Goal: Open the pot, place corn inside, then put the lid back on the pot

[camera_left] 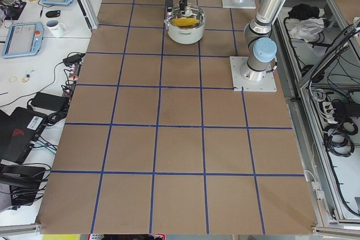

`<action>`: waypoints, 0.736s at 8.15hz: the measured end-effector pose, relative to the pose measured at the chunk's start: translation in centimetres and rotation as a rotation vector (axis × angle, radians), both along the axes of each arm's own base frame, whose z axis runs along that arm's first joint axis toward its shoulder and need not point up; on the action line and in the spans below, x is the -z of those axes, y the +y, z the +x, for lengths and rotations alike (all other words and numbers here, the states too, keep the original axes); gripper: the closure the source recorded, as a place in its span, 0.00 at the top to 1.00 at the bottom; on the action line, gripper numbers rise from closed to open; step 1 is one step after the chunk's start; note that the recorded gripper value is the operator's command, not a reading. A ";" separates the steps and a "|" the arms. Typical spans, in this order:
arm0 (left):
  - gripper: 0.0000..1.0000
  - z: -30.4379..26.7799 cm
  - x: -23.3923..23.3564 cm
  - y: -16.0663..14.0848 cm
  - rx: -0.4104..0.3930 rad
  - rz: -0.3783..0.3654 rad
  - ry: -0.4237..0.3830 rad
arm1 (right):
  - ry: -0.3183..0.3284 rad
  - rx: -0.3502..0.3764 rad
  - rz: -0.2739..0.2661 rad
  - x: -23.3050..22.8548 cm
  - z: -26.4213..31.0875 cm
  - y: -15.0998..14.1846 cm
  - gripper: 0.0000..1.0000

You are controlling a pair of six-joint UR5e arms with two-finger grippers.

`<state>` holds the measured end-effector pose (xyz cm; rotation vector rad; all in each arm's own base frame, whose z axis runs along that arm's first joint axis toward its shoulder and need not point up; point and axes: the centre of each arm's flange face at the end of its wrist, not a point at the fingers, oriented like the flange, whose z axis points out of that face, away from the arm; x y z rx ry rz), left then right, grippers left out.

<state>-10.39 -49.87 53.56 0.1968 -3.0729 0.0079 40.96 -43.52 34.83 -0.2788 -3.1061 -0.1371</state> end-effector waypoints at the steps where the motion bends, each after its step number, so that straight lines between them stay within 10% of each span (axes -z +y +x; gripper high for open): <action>1: 1.00 0.0 0.0 0.0 0.000 0.000 0.000 | -0.007 -0.026 -0.022 -1.1 -0.5 -0.1 1.00; 6: 1.00 0.0 0.1 -0.1 0.002 0.000 0.000 | -0.022 -0.117 -0.146 -13.7 -17.4 -2.6 1.00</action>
